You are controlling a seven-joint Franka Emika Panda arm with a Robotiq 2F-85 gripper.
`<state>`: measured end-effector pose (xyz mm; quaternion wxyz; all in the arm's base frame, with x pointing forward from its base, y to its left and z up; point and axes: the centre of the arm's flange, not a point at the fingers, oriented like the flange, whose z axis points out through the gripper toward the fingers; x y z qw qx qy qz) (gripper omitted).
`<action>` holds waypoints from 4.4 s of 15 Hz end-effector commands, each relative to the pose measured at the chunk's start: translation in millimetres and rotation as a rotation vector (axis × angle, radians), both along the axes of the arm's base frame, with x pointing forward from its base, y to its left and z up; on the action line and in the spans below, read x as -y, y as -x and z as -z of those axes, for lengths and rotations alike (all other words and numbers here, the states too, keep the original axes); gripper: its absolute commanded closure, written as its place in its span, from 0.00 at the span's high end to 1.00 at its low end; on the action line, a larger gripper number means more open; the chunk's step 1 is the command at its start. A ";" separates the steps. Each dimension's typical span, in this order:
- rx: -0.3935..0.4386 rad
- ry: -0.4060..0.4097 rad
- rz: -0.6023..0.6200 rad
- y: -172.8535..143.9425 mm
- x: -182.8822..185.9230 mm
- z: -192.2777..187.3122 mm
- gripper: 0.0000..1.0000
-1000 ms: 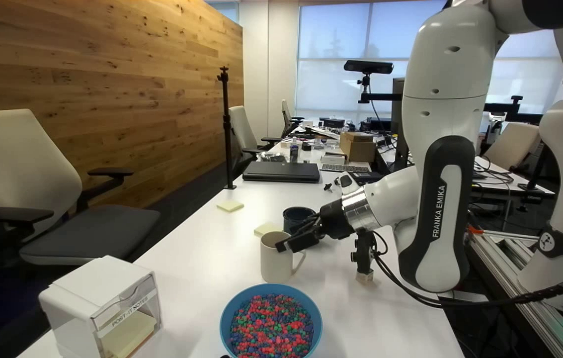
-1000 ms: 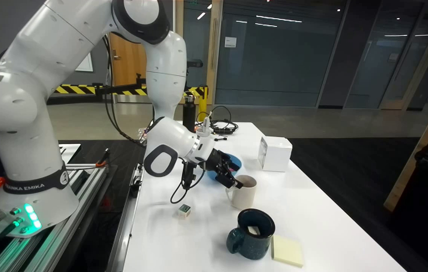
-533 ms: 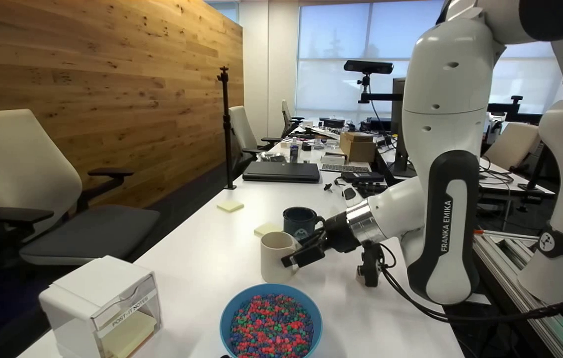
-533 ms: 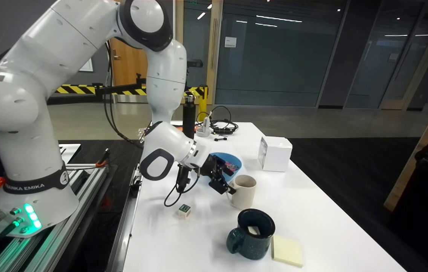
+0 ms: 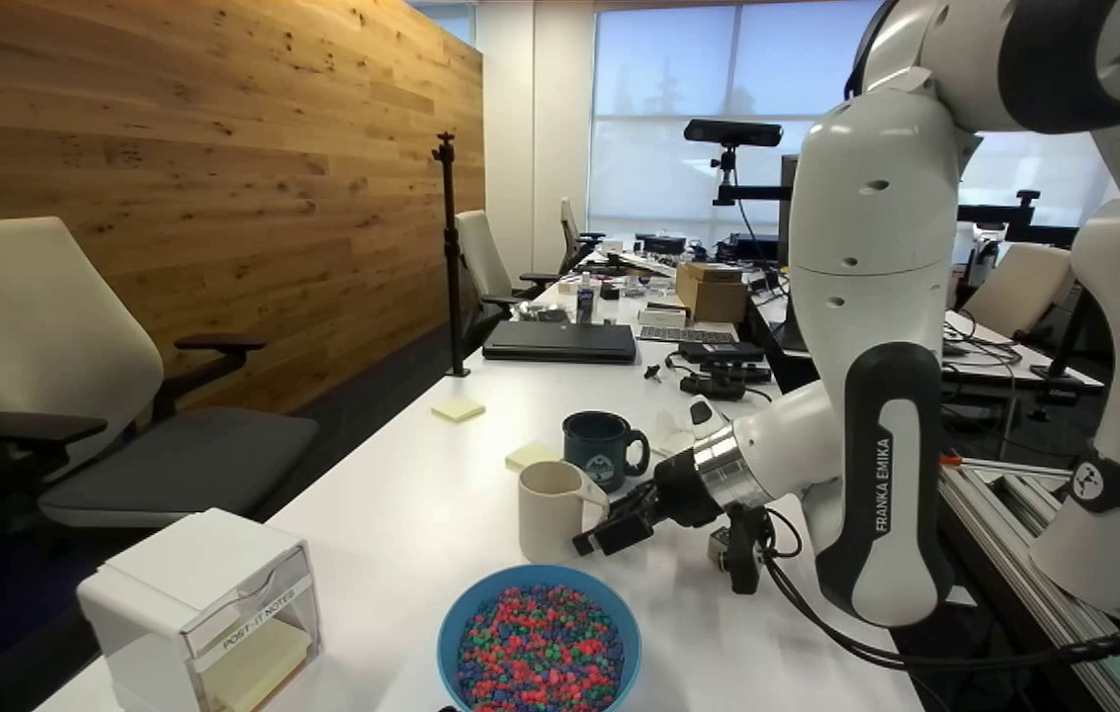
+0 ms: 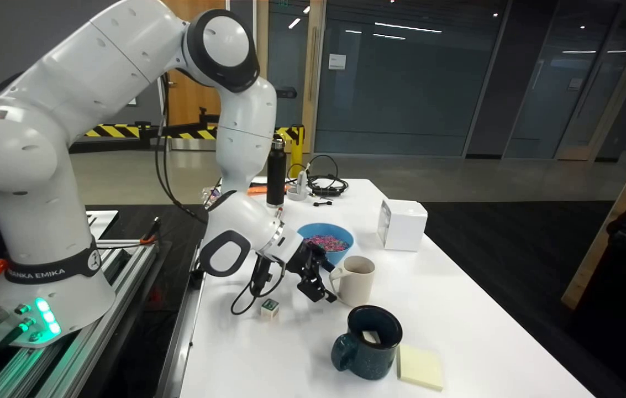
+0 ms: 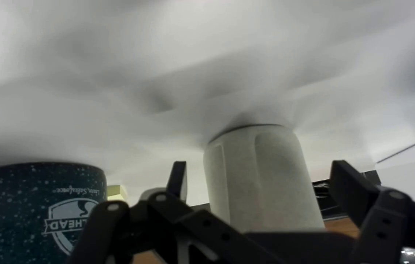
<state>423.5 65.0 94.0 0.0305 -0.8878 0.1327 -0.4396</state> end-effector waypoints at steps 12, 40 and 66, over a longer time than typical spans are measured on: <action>0.092 0.012 0.006 -5.7 20.4 12.4 0.24; 0.081 0.192 -0.211 -33.9 -32.9 -173.5 0.06; -0.176 0.264 -0.049 -19.8 -103.2 -296.8 0.06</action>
